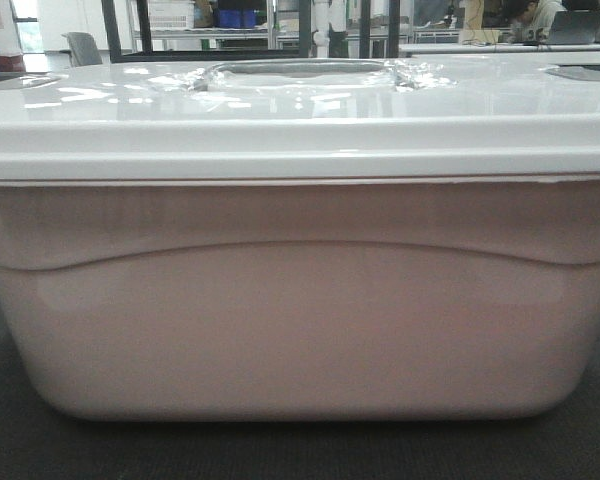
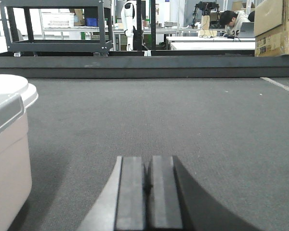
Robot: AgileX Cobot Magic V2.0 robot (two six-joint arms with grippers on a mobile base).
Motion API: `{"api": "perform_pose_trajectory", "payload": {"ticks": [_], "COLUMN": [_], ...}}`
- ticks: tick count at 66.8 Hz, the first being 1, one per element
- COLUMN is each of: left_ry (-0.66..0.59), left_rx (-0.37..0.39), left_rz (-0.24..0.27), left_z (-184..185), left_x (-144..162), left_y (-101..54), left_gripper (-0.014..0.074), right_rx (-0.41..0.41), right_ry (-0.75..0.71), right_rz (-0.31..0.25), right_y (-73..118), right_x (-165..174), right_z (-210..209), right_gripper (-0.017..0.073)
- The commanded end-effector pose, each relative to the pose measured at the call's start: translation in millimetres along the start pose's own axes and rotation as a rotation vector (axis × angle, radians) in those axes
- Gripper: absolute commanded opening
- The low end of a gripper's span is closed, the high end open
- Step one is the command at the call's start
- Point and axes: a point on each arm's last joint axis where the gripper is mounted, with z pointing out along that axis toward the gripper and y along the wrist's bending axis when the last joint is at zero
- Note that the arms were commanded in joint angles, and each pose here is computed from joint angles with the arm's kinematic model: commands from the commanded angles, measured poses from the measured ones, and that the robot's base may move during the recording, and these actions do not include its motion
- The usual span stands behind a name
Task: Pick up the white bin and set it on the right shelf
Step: 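Lower both grippers toward the side handles of the white-lidded bin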
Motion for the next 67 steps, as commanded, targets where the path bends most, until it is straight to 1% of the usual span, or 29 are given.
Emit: {"api": "perform_pose_trajectory", "payload": {"ticks": [1,67], "left_ry": [-0.087,-0.091], "left_rx": [-0.005,-0.005], "left_rz": [-0.004,-0.004], "left_z": [-0.8,-0.9], "left_x": [-7.8,-8.2], "left_y": [0.4,0.4], "left_gripper": [-0.0117,-0.0117], "right_rx": [0.002,0.002], "right_ry": [-0.112,-0.112], "right_rz": [-0.008,-0.008], "right_y": [0.1,0.1], "right_x": [-9.9,-9.9], "right_z": [-1.9,-1.9], "right_gripper": [0.0066,0.0066]}}
